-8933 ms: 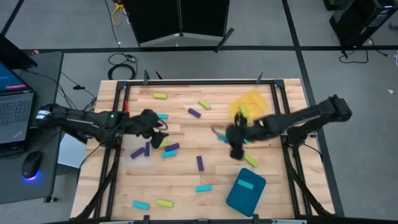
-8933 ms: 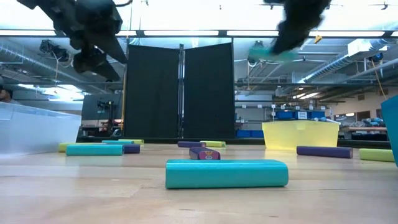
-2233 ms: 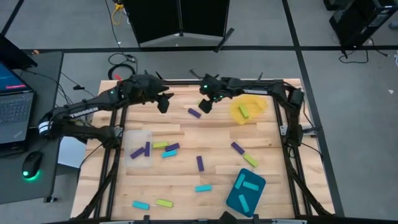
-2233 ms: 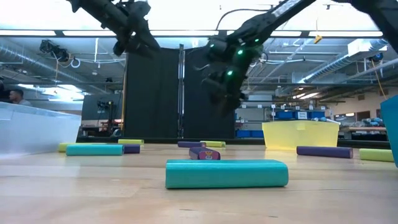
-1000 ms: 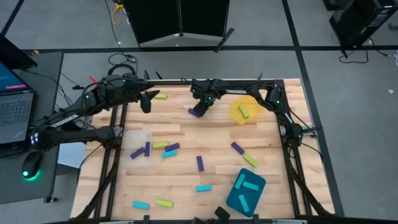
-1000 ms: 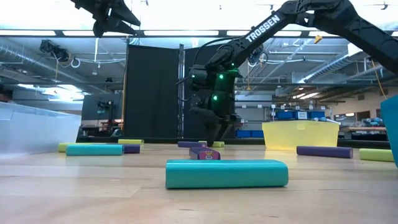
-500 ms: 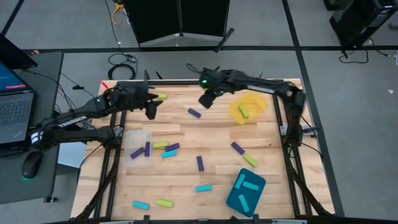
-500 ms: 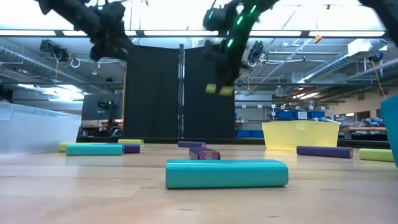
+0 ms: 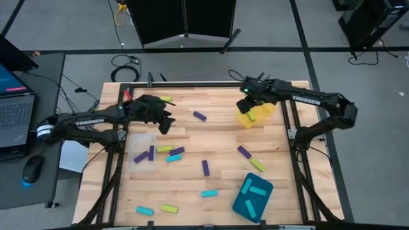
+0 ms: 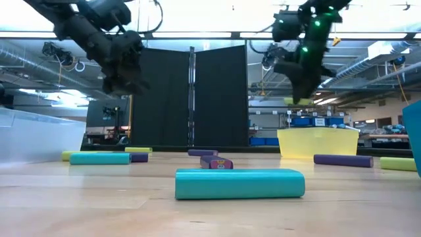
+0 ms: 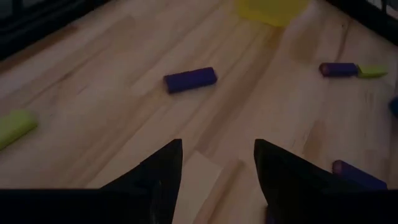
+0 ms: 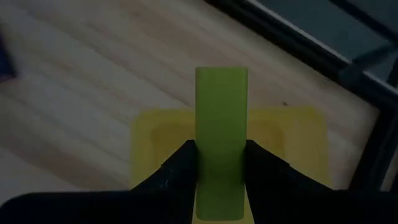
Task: Sort blocks
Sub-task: Put the green block into the yellow bin, then put the violet block into the transparent bin
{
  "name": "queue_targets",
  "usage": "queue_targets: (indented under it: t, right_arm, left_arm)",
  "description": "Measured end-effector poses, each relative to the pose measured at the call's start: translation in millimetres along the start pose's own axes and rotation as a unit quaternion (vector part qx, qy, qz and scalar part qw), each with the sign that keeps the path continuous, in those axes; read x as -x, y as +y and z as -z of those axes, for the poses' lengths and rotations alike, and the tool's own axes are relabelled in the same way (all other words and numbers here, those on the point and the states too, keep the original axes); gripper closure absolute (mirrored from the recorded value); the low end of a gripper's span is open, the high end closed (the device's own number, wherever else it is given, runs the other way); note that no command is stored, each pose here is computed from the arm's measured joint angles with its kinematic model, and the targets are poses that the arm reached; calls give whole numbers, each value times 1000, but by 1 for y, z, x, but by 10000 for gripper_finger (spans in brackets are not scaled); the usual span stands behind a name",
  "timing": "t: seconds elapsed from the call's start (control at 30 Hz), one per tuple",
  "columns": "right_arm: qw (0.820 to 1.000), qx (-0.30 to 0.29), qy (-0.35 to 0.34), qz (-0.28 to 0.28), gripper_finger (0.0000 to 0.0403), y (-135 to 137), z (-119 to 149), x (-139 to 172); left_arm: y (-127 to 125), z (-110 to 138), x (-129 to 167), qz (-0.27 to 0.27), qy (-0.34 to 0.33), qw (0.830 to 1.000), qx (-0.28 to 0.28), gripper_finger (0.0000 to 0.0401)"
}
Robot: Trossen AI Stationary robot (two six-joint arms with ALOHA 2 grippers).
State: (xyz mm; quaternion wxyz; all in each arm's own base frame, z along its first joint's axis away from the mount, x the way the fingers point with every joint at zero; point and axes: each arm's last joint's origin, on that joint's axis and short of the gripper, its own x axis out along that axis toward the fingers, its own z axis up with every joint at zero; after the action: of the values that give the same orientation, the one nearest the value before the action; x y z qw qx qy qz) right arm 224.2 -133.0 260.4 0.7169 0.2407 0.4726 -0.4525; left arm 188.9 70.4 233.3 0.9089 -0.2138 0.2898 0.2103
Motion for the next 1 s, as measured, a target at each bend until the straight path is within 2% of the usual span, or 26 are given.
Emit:
queue_targets:
  t: [0.23,0.3,0.47,0.53,0.63,0.83,1.0]
  right_arm:
    - [999,-44,24,19,288,-19,10,-29]
    - [998,-41,37,28,255,-22,13,-35]
    - [999,-18,19,19,129,-22,13,-31]
    - [1000,-14,-10,5,93,-21,10,-23]
    - [997,-9,-67,-33,61,-20,8,-4]
    - [977,1,-178,-117,57,-16,15,47]
    - [960,27,-220,-173,72,-7,31,76]
  left_arm:
    - [-5,-14,-22,-3,11,1000,-5,195]
    - [-6,-18,-26,-4,14,1000,-6,195]
    - [-9,-27,-40,-8,30,999,-29,195]
    - [-11,-33,-49,-10,36,998,-52,195]
    - [-15,-48,-67,-13,47,995,-90,195]
    - [-26,-80,-106,-14,112,976,-185,185]
    - [-31,-97,-137,-7,192,945,-263,161]
